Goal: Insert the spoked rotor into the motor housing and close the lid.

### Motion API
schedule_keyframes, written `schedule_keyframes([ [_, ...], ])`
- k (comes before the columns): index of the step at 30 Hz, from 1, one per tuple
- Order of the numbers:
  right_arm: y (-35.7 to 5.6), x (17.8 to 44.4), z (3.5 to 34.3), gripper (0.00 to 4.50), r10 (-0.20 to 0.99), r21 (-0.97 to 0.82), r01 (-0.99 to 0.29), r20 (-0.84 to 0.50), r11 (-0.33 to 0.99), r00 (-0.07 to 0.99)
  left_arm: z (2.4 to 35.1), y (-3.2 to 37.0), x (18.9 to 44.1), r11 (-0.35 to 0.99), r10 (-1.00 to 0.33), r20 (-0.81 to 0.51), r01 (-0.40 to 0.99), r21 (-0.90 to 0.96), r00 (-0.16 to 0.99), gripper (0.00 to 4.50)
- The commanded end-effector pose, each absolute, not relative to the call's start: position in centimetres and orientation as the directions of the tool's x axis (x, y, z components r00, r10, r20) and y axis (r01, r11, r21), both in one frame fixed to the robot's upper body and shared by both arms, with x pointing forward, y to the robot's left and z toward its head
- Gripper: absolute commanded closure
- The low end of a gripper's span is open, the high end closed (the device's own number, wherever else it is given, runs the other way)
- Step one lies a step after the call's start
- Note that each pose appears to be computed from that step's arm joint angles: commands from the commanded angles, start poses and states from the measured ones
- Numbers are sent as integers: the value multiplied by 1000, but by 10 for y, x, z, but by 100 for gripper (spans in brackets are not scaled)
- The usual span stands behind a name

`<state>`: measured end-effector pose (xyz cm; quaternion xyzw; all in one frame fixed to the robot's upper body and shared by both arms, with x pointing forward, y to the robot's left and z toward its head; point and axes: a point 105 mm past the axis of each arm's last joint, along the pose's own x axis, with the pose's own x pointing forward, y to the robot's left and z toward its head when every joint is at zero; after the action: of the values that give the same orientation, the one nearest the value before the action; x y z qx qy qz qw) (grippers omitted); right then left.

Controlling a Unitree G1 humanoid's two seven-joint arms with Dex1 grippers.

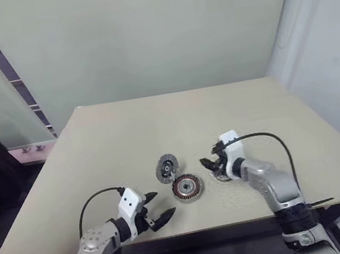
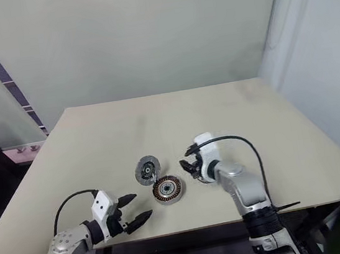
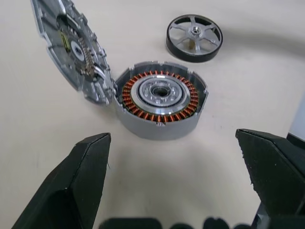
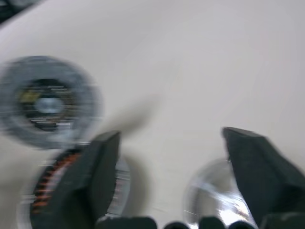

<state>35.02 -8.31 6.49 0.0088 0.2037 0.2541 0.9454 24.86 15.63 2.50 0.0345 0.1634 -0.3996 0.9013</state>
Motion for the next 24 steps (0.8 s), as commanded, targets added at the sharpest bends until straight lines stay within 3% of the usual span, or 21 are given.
schedule_keyframes([
  [1, -118, 358, 81, 2, 377, 107, -362, -342, 926, 861, 34, 152, 254, 665, -723, -284, 745, -41, 630, 0],
  [8, -157, 362, 66, 2, 269, 226, -187, -421, 956, 866, 33, 150, 257, 659, -730, -279, 751, -45, 624, 0],
  [24, -132, 356, 26, 2, 443, 527, -150, -490, 837, 751, 35, 150, 258, 653, -734, -277, 757, -35, 620, 0],
])
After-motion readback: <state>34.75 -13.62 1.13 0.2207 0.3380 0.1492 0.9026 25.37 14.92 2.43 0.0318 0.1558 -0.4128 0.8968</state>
